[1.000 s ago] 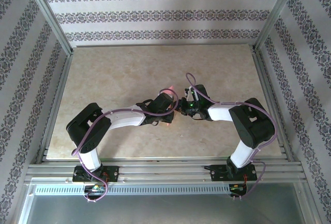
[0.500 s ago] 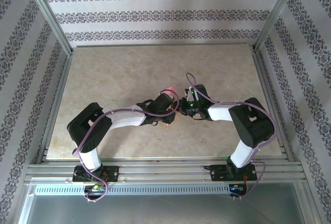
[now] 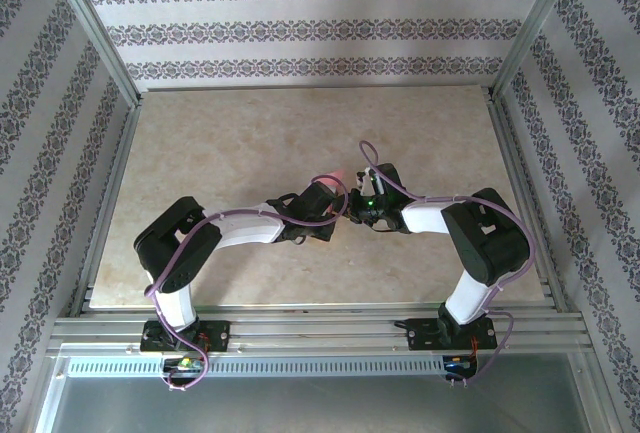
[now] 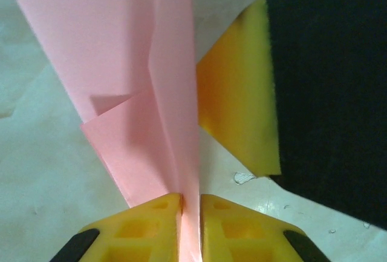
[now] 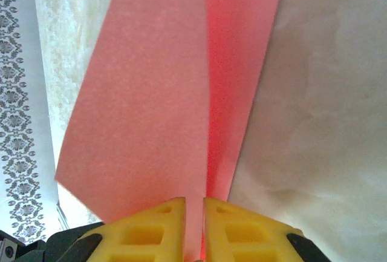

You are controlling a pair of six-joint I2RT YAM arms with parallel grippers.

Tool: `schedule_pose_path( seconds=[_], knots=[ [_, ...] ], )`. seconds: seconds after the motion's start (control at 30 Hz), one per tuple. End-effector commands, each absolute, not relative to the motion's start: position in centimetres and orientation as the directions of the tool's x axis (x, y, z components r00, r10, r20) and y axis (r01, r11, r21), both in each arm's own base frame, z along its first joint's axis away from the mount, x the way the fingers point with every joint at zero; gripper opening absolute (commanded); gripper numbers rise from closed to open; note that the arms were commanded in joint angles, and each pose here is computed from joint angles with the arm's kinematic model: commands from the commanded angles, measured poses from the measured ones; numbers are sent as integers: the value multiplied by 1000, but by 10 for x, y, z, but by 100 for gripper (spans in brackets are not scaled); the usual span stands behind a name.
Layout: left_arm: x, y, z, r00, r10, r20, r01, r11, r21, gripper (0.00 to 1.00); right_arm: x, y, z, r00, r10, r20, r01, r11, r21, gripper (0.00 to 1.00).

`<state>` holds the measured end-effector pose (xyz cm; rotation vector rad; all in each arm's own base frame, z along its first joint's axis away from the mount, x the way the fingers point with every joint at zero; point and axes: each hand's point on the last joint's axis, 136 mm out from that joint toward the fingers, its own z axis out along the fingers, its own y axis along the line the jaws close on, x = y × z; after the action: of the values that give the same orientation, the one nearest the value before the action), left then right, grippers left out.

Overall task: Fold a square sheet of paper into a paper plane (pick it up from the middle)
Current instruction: Fold the wing for the fifth time at the center of the table.

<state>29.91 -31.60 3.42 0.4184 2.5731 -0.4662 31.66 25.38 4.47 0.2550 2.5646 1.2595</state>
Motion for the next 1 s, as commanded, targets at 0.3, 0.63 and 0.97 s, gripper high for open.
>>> schedule_pose_path(
  seconds=[0.3,0.63,0.97],
  knots=[
    [290,-314,49,-843,229,-486,411,858,-309,3,325,236,58,-925,314,-212,16,592,806,17],
    [284,-319,50,-932,147,-332,318,772,-551,0,323,236,73,-928,263,-264,-81,548,832,20],
    [279,-323,36,-968,123,-216,235,744,-625,0,323,248,68,-941,226,-251,-97,532,841,19]
  ],
)
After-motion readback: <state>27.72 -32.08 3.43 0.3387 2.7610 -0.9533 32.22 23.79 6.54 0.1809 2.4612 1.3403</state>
